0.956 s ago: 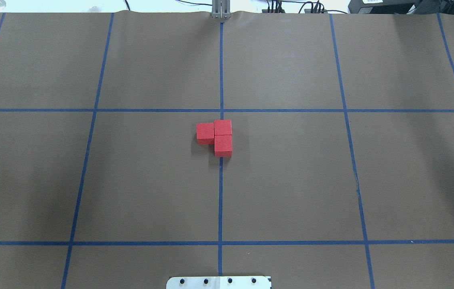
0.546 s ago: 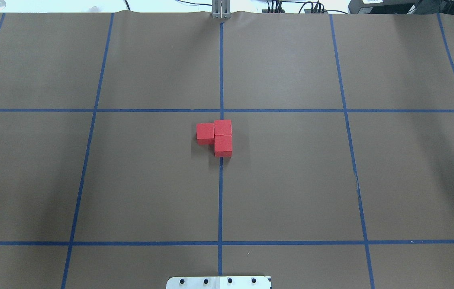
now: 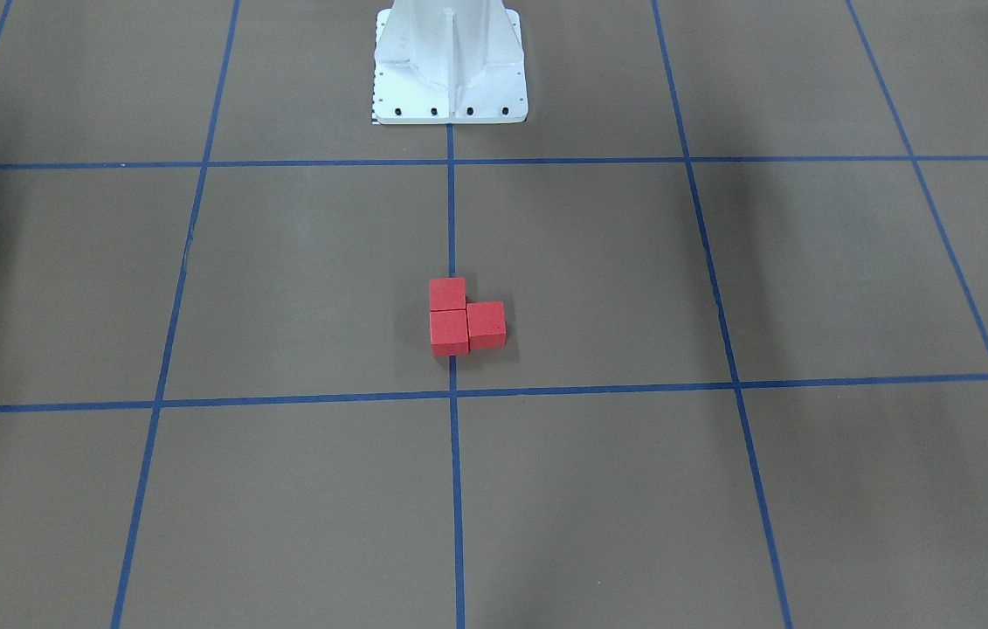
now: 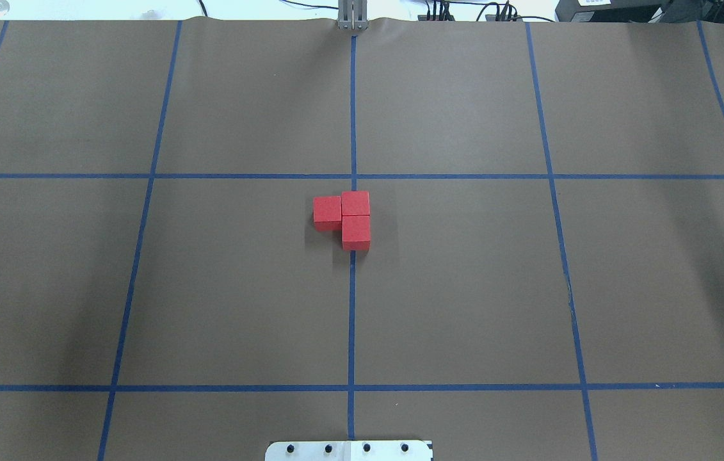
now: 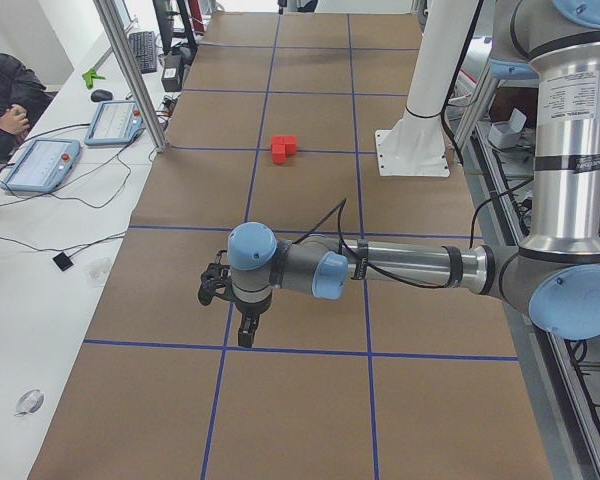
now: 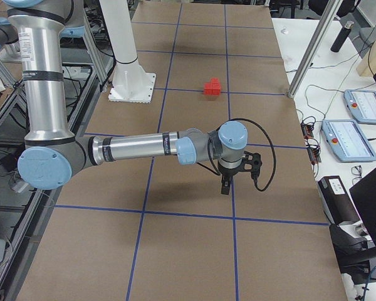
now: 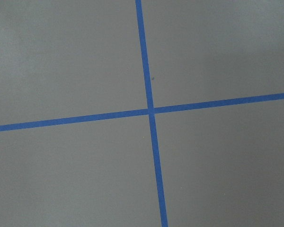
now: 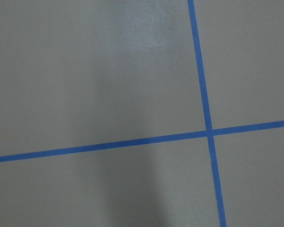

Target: Form red blocks into L shape at center

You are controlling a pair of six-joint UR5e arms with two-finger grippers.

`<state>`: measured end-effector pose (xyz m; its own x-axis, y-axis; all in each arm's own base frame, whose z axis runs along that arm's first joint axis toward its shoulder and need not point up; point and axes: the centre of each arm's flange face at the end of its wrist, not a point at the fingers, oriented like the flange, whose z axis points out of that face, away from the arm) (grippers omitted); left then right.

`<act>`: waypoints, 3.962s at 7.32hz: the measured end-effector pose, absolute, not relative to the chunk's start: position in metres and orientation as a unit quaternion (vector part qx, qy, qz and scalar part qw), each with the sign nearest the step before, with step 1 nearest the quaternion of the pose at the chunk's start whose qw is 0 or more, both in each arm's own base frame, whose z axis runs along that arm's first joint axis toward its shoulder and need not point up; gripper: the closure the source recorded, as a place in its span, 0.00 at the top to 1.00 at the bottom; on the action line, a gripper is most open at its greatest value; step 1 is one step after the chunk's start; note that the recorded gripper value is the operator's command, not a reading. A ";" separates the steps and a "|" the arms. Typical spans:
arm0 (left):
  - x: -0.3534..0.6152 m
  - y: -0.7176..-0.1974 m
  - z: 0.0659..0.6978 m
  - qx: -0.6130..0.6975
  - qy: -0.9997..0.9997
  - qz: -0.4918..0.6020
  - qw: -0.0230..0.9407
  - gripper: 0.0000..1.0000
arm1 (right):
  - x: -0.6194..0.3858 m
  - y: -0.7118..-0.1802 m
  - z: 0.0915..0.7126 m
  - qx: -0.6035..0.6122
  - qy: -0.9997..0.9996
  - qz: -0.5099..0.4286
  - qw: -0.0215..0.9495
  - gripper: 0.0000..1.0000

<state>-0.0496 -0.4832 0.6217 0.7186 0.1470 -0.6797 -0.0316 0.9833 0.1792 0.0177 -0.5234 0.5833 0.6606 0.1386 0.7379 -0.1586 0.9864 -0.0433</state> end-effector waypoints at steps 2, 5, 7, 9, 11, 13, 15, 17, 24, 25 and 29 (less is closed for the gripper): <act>-0.054 -0.486 0.624 0.079 0.348 0.064 0.932 1.00 | 0.030 -0.520 0.589 0.016 -0.402 0.080 0.912 0.99; -0.056 -0.489 0.623 0.083 0.336 0.069 0.936 1.00 | 0.042 -0.508 0.602 0.012 -0.393 0.045 0.918 0.99; -0.056 -0.489 0.623 0.082 0.335 0.069 0.936 1.00 | 0.051 -0.500 0.588 0.004 -0.381 0.011 0.924 0.99; -0.056 -0.487 0.627 0.077 0.336 0.067 0.936 1.00 | 0.058 -0.490 0.567 -0.015 -0.371 0.014 0.929 0.99; -0.055 -0.486 0.636 0.067 0.337 0.064 0.937 1.00 | 0.058 -0.487 0.564 -0.020 -0.375 0.016 0.927 0.99; -0.055 -0.485 0.641 0.062 0.341 0.061 0.936 1.00 | 0.058 -0.487 0.563 -0.022 -0.382 0.019 0.924 0.99; -0.054 -0.484 0.638 0.063 0.347 0.059 0.934 1.00 | 0.056 -0.487 0.562 -0.023 -0.390 0.020 0.920 0.99; -0.050 -0.484 0.634 0.063 0.370 0.059 0.925 1.00 | 0.055 -0.487 0.562 -0.025 -0.396 0.022 0.918 0.99; -0.049 -0.481 0.639 0.059 0.376 0.057 0.923 1.00 | 0.054 -0.500 0.600 -0.008 -0.398 0.017 0.917 0.99; -0.049 -0.481 0.638 0.059 0.376 0.058 0.923 1.00 | 0.054 -0.498 0.606 -0.012 -0.397 0.018 0.917 0.99; -0.049 -0.483 0.638 0.060 0.375 0.058 0.923 1.00 | 0.055 -0.481 0.625 -0.027 -0.397 0.022 0.917 0.99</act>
<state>-0.0495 -0.4827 0.6376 0.7119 0.1513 -0.6858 -0.0620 0.9862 0.1532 0.0546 -0.4812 0.6247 0.6832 0.0610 0.7277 -0.0180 0.9976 -0.0667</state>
